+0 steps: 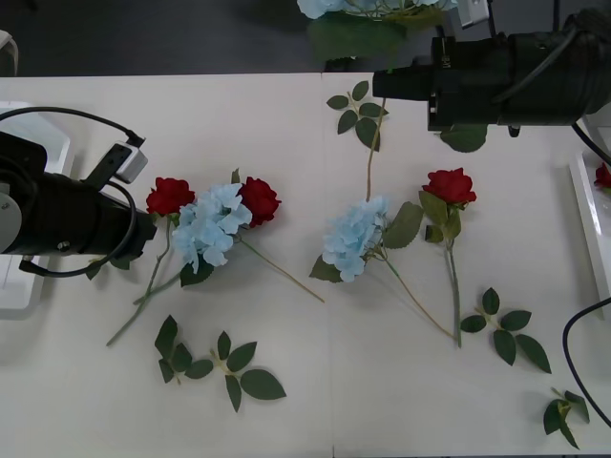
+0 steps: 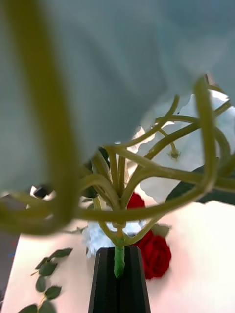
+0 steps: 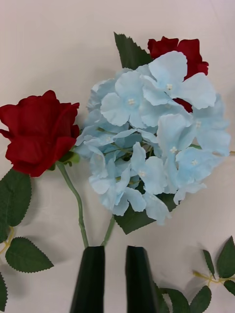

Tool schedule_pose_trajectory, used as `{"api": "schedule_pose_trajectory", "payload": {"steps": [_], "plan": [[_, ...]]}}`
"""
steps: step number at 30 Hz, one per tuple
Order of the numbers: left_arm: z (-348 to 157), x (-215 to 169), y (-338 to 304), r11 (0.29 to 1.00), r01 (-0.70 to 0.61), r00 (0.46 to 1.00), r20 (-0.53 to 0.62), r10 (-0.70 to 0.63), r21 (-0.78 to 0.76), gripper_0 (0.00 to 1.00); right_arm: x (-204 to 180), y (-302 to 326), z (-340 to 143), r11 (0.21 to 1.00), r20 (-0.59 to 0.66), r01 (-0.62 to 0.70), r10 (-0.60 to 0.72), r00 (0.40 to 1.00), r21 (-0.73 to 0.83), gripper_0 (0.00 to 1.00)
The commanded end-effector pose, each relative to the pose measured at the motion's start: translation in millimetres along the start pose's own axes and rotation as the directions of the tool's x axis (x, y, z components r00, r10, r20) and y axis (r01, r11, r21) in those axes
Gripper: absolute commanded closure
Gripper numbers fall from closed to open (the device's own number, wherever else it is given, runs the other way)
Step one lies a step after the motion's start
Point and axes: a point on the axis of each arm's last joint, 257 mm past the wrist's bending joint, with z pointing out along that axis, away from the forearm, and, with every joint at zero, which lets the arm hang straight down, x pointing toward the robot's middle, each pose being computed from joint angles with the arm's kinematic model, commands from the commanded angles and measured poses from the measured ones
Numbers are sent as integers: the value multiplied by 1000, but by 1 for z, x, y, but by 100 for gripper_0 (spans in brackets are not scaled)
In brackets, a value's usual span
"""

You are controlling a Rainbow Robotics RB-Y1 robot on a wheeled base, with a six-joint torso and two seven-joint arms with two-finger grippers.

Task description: Place the red flowers into the right box and the blue flowers into the left box. If a person shows an open palm, hand one flower to the person first, then continue sorting.

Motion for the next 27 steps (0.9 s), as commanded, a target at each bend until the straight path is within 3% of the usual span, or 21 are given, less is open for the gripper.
{"api": "schedule_pose_trajectory", "payload": {"steps": [1,7,18,27], "plan": [[-8,-5,33,996,53,999,3,-53,-70,0,-39,37,31,994,128,45,-32,991,-103,100],[16,13,49,993,76,997,-22,-78,-85,0,-61,63,63,987,221,58,-24,975,-148,100],[59,34,51,985,-46,996,-83,32,-165,0,-51,77,86,984,209,44,-7,978,-171,100],[88,40,40,987,-25,994,-107,8,-156,0,-47,78,87,983,202,47,-11,979,-175,100]]}}
